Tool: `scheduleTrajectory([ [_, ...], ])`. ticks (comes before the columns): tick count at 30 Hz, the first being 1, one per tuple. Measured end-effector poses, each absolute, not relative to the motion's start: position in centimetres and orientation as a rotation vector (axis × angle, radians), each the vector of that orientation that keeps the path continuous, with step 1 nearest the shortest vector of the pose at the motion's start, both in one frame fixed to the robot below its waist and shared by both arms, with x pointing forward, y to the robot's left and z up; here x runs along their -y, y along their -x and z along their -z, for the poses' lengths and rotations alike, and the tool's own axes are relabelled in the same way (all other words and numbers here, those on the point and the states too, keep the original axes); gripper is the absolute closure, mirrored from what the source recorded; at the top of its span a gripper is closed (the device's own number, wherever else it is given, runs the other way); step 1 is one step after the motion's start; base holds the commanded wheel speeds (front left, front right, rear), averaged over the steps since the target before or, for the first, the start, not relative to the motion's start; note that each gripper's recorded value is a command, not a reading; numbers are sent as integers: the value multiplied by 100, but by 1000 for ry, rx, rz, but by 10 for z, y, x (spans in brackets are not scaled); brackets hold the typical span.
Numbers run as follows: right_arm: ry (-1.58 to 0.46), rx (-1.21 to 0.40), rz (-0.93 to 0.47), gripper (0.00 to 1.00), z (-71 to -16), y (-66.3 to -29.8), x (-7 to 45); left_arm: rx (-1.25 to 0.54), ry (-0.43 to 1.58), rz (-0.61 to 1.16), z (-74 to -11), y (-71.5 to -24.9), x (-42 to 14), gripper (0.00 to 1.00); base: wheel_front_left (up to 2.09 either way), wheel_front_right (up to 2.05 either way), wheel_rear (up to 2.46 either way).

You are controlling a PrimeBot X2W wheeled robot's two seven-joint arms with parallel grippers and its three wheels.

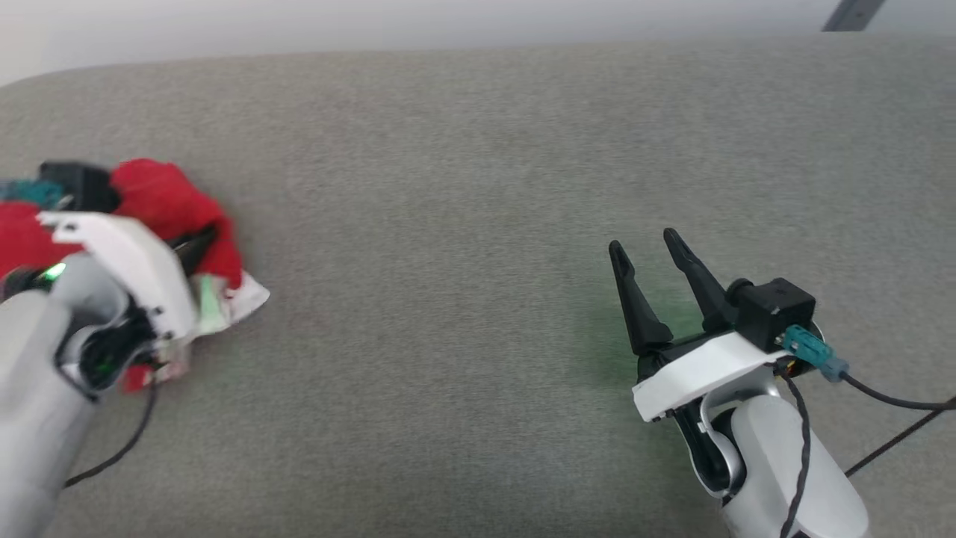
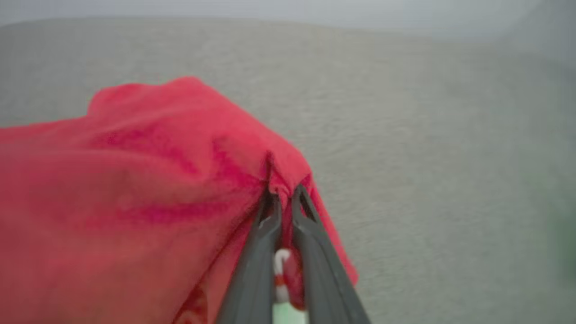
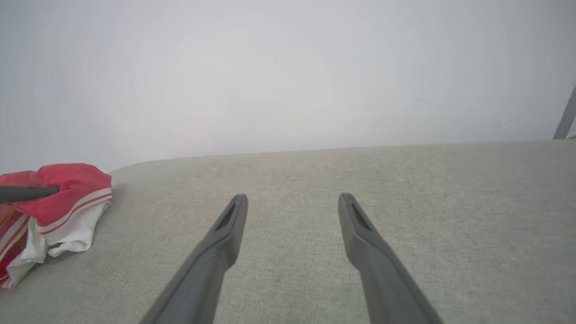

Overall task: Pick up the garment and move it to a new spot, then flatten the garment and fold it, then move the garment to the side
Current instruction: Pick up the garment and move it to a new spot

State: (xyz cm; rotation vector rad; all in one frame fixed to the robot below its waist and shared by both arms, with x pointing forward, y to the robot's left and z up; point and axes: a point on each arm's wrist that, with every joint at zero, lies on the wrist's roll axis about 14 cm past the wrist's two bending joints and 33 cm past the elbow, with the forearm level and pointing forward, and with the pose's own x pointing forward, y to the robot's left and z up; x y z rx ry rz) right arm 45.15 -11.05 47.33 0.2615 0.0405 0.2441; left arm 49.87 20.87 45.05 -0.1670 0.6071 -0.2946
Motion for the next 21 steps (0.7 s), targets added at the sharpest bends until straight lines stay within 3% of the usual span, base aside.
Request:
scheduleTrajectory([
  [12,-352,1,-79,0,-483,-434,166,-412,251,868,-546,-510,-9,100,0,0,0],
  [17,-381,8,6,0,-481,-426,195,-276,251,1021,-588,-523,63,100,0,0,0],
  [21,-395,5,91,0,-476,-418,222,-309,249,1098,-571,-523,106,100,0,0,0],
])
